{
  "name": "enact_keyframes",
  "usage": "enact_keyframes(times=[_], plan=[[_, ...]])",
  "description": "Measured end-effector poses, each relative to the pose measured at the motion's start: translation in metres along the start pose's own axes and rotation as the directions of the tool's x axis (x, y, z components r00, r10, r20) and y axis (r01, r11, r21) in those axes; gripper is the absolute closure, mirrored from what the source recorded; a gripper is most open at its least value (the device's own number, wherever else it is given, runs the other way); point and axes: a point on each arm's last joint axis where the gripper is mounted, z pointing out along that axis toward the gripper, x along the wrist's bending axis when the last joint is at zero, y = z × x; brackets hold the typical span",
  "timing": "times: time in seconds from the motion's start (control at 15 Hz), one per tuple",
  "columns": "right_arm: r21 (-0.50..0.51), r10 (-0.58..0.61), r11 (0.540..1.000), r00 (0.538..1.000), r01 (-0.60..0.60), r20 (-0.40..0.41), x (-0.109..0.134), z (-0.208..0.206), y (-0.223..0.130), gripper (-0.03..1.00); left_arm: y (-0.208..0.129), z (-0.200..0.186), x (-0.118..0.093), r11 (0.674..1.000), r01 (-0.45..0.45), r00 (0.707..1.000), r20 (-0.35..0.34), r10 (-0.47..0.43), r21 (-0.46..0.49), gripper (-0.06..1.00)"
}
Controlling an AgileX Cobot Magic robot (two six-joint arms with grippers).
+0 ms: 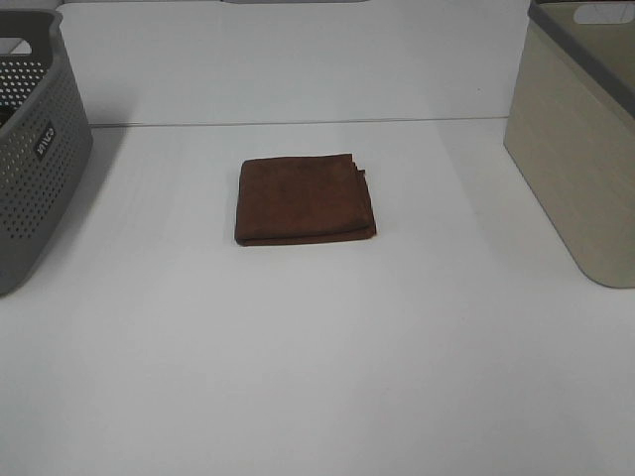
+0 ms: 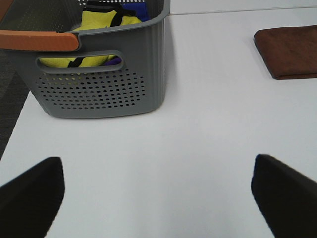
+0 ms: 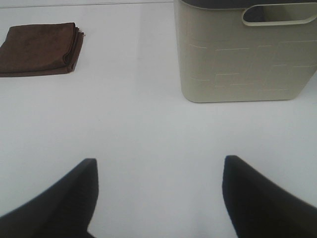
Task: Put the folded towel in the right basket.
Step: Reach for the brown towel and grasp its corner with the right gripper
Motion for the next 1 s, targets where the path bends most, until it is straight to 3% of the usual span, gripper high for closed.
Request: enact_keyframes(times=[1.0], plan=[[0.000, 0.000, 1.000, 1.000, 0.000, 0.000, 0.0000, 0.0000, 0.0000, 0.29, 0.0000, 0.0000, 0.0000, 1.000, 0.000, 1.000, 0.000, 0.000, 0.000, -0.03]])
